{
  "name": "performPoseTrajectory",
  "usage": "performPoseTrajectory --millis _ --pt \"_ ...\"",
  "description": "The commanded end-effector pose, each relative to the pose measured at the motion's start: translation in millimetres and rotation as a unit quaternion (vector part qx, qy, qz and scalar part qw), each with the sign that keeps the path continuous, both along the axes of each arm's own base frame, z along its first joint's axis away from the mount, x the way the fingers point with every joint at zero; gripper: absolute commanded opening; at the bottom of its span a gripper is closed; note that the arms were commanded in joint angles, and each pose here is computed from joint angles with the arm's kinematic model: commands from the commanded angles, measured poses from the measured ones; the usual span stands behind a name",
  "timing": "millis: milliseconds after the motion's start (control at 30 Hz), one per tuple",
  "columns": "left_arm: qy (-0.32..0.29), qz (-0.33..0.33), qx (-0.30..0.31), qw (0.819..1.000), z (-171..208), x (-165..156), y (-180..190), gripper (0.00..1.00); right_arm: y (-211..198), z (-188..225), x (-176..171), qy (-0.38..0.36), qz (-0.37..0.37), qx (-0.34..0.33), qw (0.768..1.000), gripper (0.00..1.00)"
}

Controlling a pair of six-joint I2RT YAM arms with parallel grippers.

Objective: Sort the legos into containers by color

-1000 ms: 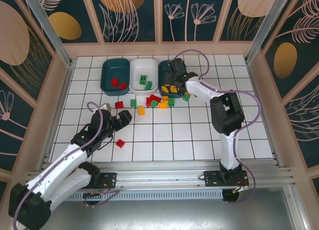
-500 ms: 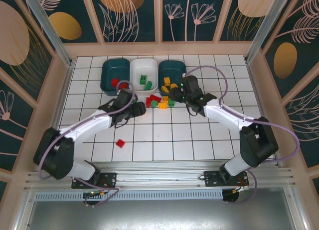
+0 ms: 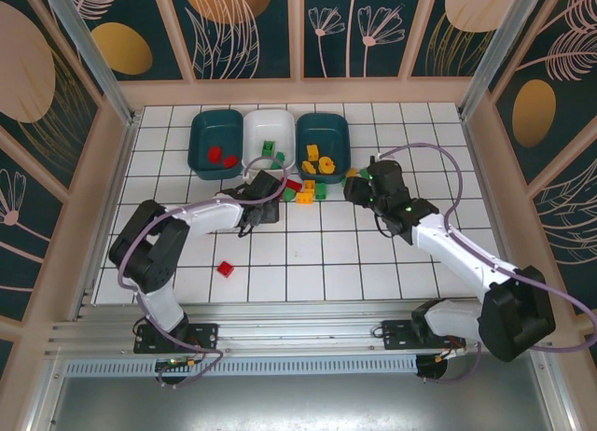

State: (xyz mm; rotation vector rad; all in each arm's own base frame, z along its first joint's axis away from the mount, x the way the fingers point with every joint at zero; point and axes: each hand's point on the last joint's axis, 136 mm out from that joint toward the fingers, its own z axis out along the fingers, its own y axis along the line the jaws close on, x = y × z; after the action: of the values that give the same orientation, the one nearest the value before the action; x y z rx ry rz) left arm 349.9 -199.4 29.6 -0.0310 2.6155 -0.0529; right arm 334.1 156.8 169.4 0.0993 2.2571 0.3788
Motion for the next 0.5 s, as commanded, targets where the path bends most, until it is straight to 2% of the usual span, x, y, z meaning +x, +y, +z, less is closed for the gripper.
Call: performPoseTrajectory --millis 0,167,367,467 --pt "-0.033 -0.011 0.000 0.999 8.0 21.5 -11.4 0.63 -6.1 -10.2 -5.5 0.012 -0.013 -0.001 1.000 0.64" --pt "-0.025 -0.017 0.023 0.999 -2.2 29.0 -13.2 0.57 -6.5 -9.5 -6.7 0.012 -0.012 -0.001 1.000 0.64" --pt "-0.021 -0.022 0.036 0.999 -8.0 25.8 -8.9 0.33 -7.9 -8.6 -7.1 0.009 -0.011 -0.004 1.000 0.63" --pt "-0.021 -0.024 0.029 0.999 -1.2 22.7 -8.6 0.24 -6.7 -7.2 -6.6 0.007 -0.009 0.000 1.000 0.63"
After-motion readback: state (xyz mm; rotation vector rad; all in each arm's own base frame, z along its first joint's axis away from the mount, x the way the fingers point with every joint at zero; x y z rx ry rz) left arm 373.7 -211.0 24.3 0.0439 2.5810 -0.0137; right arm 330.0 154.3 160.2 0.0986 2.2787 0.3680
